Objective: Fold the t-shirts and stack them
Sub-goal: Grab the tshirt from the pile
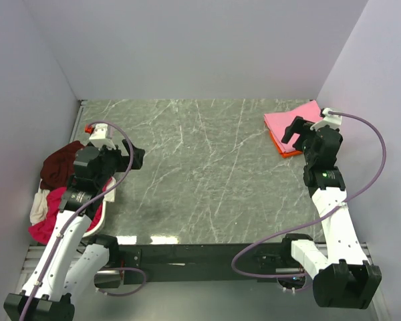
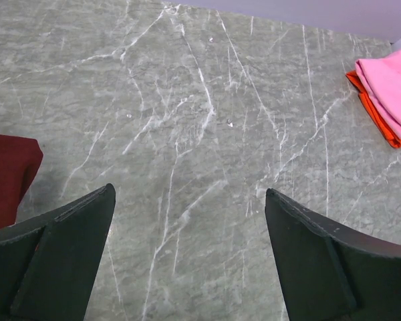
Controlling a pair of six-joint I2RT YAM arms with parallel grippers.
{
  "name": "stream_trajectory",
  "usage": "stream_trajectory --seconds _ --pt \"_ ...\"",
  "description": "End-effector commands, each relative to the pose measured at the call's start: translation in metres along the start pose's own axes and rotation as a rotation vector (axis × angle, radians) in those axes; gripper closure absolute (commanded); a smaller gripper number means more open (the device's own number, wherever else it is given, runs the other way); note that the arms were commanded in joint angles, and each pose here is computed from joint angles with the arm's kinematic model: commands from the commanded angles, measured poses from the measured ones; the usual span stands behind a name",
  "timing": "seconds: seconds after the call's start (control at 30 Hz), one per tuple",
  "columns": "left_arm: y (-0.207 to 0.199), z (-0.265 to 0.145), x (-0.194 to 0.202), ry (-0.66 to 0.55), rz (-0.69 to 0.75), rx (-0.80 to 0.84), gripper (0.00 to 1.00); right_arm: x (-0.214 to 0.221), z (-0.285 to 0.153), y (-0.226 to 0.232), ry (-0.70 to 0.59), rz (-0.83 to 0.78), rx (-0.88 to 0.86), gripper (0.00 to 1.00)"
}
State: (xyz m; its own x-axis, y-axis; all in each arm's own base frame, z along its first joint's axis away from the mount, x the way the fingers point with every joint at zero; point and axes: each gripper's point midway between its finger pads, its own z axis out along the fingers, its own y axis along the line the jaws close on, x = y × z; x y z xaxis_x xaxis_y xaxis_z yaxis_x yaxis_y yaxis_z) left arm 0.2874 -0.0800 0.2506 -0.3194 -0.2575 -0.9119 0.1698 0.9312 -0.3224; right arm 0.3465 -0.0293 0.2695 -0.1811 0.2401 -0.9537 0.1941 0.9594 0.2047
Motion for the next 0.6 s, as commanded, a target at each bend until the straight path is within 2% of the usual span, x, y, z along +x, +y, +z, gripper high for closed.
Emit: stream_trajectory --seconds 0.0,0.1,0.23,0.33,0.4,0.53,0.57 --pt "-0.008 -0.003 -0.012 -0.041 -0.02 0.031 0.0 -0.014 -0.003 0.008 -0.038 0.007 -0.04 0.0" --pt "-0.011 -0.003 -0.017 -0.049 -0.029 0.04 0.01 -0.009 -0.005 0.018 -0.019 -0.031 -0.106 0.0" --pt "-0.014 -0.002 -0.022 -0.051 -0.06 0.043 0.01 0.004 -0.012 0.035 0.018 -0.182 -0.255 0.0" --pt "-0.017 0.001 -0.03 -0.045 -0.11 0.05 0.0 0.025 -0.032 0.065 0.089 -0.309 -0.495 0.0" --pt "-0.013 0.001 -0.046 -0.063 -0.145 0.031 0.0 0.039 -0.047 0.082 0.134 -0.333 -0.643 0.0" --pt "0.019 0.007 -0.058 -0.051 -0.283 -0.097 0.03 0.044 -0.056 0.091 0.149 -0.351 -0.721 0.0" --pt "0.044 0.003 -0.061 -0.064 -0.332 -0.18 0.06 0.044 -0.056 0.092 0.154 -0.349 -0.725 0.01"
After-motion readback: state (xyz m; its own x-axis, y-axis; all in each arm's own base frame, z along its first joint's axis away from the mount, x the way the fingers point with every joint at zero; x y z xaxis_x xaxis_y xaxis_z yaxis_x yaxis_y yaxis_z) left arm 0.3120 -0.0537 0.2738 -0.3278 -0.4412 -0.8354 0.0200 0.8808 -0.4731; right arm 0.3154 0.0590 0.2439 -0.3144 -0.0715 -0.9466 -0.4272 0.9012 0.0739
